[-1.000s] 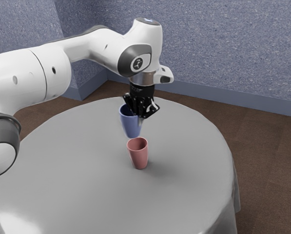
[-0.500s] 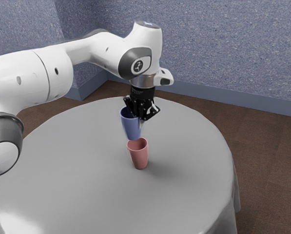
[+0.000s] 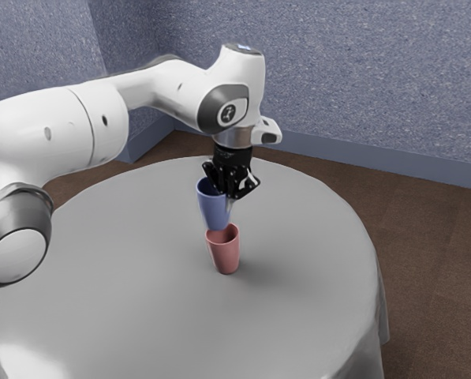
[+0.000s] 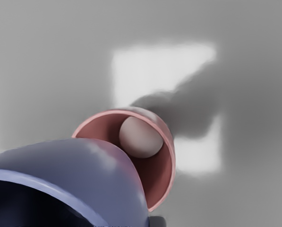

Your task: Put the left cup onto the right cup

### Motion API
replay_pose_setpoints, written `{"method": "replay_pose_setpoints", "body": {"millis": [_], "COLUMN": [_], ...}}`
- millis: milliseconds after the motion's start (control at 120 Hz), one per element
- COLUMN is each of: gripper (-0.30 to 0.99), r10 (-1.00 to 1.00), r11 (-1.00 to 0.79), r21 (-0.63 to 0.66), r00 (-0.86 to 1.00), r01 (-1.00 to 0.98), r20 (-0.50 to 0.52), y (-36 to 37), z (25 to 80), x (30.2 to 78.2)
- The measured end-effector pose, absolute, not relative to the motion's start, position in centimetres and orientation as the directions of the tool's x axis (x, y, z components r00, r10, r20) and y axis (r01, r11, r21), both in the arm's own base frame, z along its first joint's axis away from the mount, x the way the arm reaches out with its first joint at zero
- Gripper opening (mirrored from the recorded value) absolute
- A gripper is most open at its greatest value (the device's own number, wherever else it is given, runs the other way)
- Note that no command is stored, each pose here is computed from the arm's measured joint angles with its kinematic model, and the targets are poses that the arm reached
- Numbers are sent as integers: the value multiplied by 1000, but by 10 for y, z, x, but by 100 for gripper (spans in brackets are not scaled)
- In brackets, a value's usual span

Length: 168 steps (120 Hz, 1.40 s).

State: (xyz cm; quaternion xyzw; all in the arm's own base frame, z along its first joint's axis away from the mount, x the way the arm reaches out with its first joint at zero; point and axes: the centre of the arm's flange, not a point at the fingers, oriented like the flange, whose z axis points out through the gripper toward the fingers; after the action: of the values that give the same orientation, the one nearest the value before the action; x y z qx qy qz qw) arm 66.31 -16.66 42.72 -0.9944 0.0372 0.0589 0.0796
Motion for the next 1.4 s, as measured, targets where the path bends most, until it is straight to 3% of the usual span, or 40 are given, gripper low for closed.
{"method": "replay_pose_setpoints", "body": {"millis": [1100,1400], "gripper": [-9,23], "r10": [-68,-64], "r11": [-987,-990], "r21": [-133,-111], "r00": [986,986], "r01": [-88,-82], "r20": [-149,-154], "y": [-173,-176], "z": [391,390], "x": [683,683]}}
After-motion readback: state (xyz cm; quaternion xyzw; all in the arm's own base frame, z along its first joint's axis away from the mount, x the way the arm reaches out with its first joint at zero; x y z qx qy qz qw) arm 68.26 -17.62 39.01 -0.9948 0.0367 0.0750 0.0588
